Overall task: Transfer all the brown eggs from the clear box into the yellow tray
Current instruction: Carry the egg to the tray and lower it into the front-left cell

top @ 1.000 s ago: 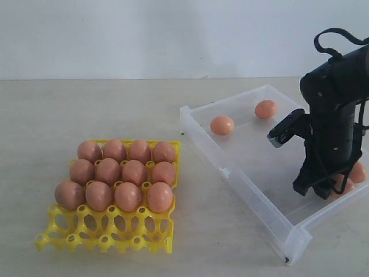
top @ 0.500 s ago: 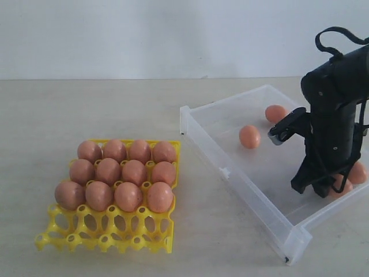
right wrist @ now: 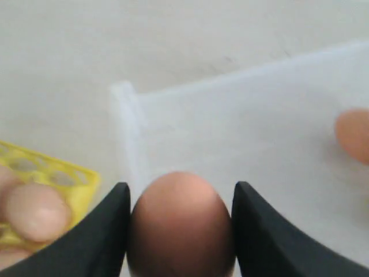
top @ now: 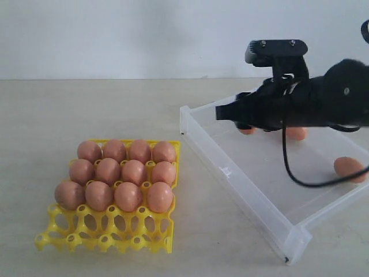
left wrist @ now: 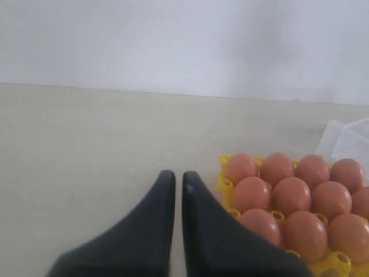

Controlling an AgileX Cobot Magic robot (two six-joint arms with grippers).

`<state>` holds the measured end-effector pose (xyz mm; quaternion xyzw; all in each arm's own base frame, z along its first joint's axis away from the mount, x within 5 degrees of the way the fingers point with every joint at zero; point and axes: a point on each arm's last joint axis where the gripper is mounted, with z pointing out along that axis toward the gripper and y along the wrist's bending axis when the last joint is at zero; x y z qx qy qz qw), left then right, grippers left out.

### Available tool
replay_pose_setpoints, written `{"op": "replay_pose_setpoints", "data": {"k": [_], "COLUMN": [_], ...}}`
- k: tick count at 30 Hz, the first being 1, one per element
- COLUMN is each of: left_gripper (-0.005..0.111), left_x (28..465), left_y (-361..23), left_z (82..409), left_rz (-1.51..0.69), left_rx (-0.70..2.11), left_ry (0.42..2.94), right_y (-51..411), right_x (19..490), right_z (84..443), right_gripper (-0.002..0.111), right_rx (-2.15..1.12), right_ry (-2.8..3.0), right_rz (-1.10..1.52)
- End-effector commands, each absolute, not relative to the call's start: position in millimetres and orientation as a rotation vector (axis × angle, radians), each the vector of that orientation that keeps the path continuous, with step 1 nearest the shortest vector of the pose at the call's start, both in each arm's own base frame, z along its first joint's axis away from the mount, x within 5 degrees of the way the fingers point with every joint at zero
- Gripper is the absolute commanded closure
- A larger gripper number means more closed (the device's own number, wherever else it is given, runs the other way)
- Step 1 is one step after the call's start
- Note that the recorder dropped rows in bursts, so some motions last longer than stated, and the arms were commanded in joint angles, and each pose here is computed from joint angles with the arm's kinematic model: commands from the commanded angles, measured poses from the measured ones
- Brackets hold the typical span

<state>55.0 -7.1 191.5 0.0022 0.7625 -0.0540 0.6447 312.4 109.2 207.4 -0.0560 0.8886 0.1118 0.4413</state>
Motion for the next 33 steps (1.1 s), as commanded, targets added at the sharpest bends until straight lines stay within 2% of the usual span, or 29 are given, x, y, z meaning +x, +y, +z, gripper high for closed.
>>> {"op": "replay_pose_setpoints", "data": {"k": [1, 7, 13, 20, 24, 33], "left_gripper": [0.103, 0.103, 0.103, 0.103, 0.103, 0.103], "left_x": [54.9, 54.9, 54.9, 54.9, 54.9, 55.0], "left_y": [-7.3, -7.3, -7.4, -7.4, -7.3, -7.3], "left_z": [190.7, 190.7, 190.5, 190.5, 190.7, 190.9], "left_rz": [-0.134, -0.134, -0.134, -0.134, -0.134, -0.134], "left_rx": [-0.002, -0.002, -0.001, -0.001, -0.002, -0.002], "left_ry": [1.734, 1.734, 1.736, 1.736, 1.734, 1.732], "right_y": [161.2, 230.2, 287.7, 318.7, 335.5, 343.4], "right_x": [268.6, 234.9, 225.5, 224.8, 241.1, 257.0], "right_z": [231.3, 238.6, 197.3, 150.4, 129.5, 125.6], "right_gripper": [0.108, 0.108, 0.108, 0.108, 0.108, 0.108], "right_rx": [-0.28, -0.289, -0.504, -0.586, -0.525, -0.609], "right_ry": [1.819, 1.544, 1.638, 1.671, 1.822, 2.003], "right_rz": [0.356, 0.636, 0.99, 1.263, 1.252, 1.005]}}
